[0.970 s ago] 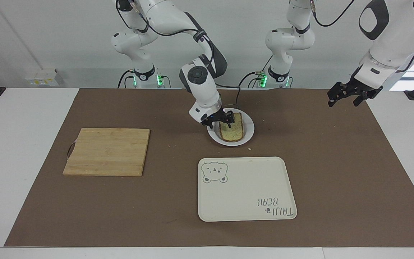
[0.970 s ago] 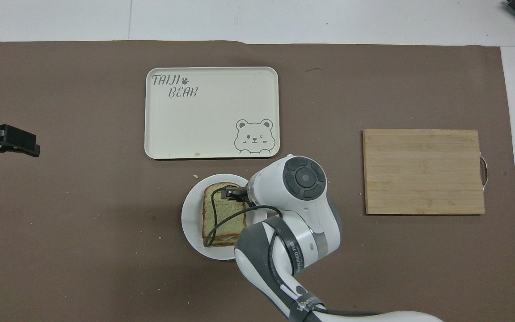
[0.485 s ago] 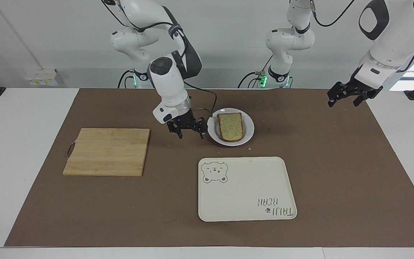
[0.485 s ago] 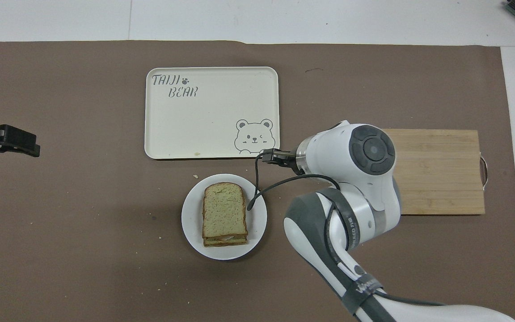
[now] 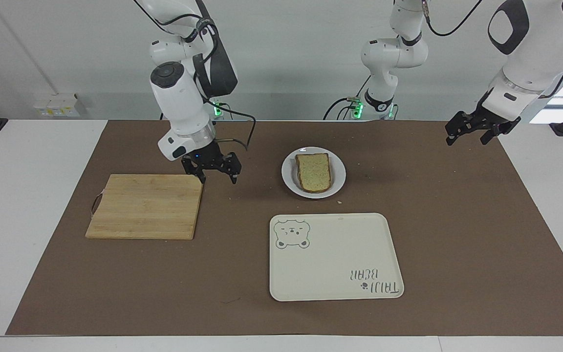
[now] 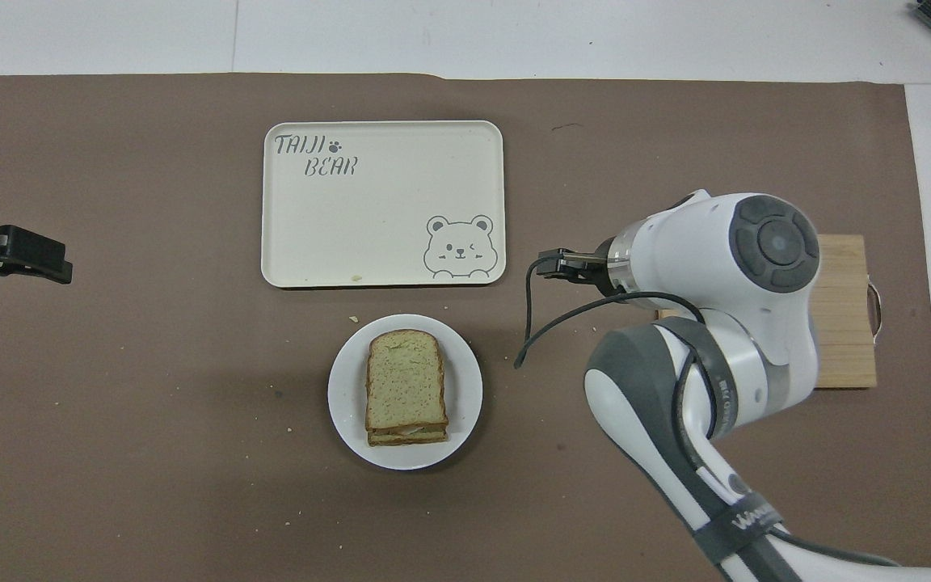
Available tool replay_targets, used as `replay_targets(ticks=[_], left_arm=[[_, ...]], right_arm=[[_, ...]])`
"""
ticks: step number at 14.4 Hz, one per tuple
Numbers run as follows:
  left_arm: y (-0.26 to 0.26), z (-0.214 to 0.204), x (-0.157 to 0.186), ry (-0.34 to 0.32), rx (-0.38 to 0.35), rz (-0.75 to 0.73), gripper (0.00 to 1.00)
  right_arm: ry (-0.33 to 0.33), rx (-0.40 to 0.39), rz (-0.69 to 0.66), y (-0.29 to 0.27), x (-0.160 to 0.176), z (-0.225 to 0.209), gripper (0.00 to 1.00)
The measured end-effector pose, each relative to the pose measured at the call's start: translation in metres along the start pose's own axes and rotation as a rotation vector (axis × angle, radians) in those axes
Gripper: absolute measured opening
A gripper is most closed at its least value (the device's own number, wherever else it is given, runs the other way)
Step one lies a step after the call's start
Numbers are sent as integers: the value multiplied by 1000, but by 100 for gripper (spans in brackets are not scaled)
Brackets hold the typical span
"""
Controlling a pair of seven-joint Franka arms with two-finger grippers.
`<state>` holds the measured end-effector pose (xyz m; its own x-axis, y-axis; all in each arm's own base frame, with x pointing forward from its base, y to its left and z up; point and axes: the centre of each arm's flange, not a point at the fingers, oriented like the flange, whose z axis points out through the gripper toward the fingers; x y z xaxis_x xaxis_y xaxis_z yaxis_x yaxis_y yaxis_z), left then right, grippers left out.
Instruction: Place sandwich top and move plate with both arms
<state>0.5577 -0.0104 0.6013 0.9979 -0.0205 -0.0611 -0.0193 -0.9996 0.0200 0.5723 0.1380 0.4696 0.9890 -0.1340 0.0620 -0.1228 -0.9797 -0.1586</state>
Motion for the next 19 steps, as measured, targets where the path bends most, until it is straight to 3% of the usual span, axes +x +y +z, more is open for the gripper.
replay_targets(ticks=[7, 19], left_arm=[[0, 0, 0, 0, 0, 0, 100], [0, 0, 0, 0, 0, 0, 100]], right_arm=[[-5, -65, -24, 78, 17, -72, 100], [-41, -148, -25, 94, 0, -179, 100]])
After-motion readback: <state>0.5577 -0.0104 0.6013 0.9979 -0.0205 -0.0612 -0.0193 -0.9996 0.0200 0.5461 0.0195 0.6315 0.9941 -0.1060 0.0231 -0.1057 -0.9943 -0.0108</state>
